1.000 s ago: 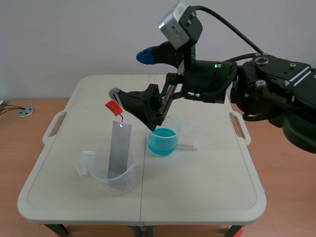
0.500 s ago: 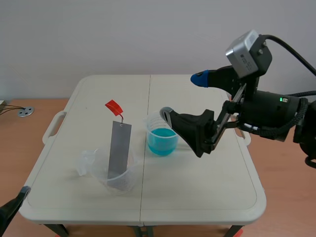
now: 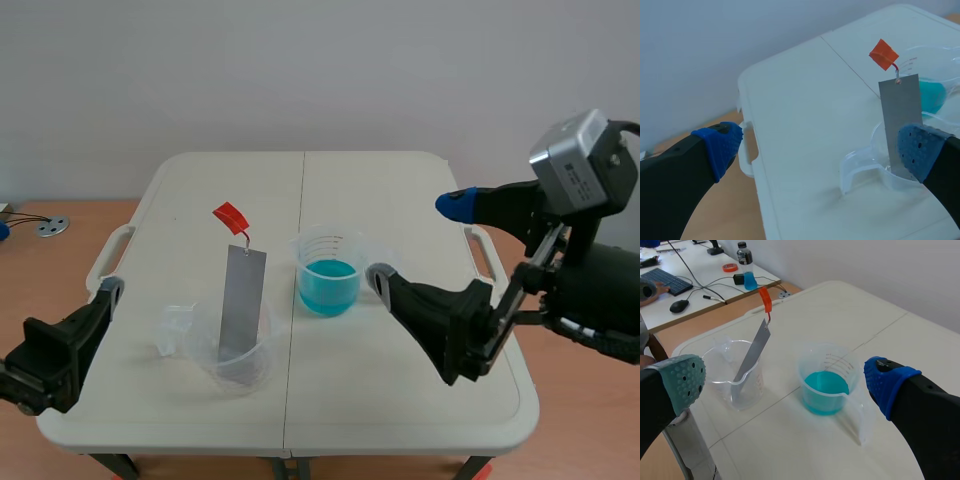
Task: Hold the metal plate by the orange handle, dip it into the blue solution, take it out and point at it, then put the plate back in the beaker on the left.
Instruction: 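Return to the home posture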
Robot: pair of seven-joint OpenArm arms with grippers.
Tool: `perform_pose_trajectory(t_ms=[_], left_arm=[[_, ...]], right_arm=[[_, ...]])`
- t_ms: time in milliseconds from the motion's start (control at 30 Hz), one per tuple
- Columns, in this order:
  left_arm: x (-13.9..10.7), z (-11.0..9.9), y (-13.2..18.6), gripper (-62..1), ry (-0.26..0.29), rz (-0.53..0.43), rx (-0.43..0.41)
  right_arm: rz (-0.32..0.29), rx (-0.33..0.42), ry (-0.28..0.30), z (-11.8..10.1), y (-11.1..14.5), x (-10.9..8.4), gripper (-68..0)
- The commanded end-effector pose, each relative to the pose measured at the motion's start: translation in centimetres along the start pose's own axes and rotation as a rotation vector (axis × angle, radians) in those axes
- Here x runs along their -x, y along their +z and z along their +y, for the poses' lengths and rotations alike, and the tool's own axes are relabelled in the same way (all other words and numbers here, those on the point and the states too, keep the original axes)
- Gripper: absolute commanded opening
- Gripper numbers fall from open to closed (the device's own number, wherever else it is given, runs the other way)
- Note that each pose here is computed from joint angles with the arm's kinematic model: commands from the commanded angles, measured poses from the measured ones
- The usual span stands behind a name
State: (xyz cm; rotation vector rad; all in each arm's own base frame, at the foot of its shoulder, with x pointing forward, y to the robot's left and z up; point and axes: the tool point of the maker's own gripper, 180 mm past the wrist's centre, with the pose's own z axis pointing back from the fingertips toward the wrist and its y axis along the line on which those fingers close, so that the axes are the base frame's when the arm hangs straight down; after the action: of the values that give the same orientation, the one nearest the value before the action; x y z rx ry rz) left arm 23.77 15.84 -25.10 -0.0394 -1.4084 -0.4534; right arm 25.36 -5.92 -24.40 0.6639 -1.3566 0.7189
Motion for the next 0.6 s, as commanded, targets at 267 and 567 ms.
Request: perform_pose_trajectory(t_ms=[267, 567], left_arm=[[-0.3, -1.7, 0.1, 1.4, 0.043, -0.015, 0.04], [0.0, -1.7, 0.2, 1.4, 0.043, -0.001, 0.04]], right_arm=[[-0.01, 0.066, -0.051, -0.1, 1.6, 0.3, -1.1], [0.011, 0.072, -0.034, 0.1, 1.8, 0.9, -1.2]])
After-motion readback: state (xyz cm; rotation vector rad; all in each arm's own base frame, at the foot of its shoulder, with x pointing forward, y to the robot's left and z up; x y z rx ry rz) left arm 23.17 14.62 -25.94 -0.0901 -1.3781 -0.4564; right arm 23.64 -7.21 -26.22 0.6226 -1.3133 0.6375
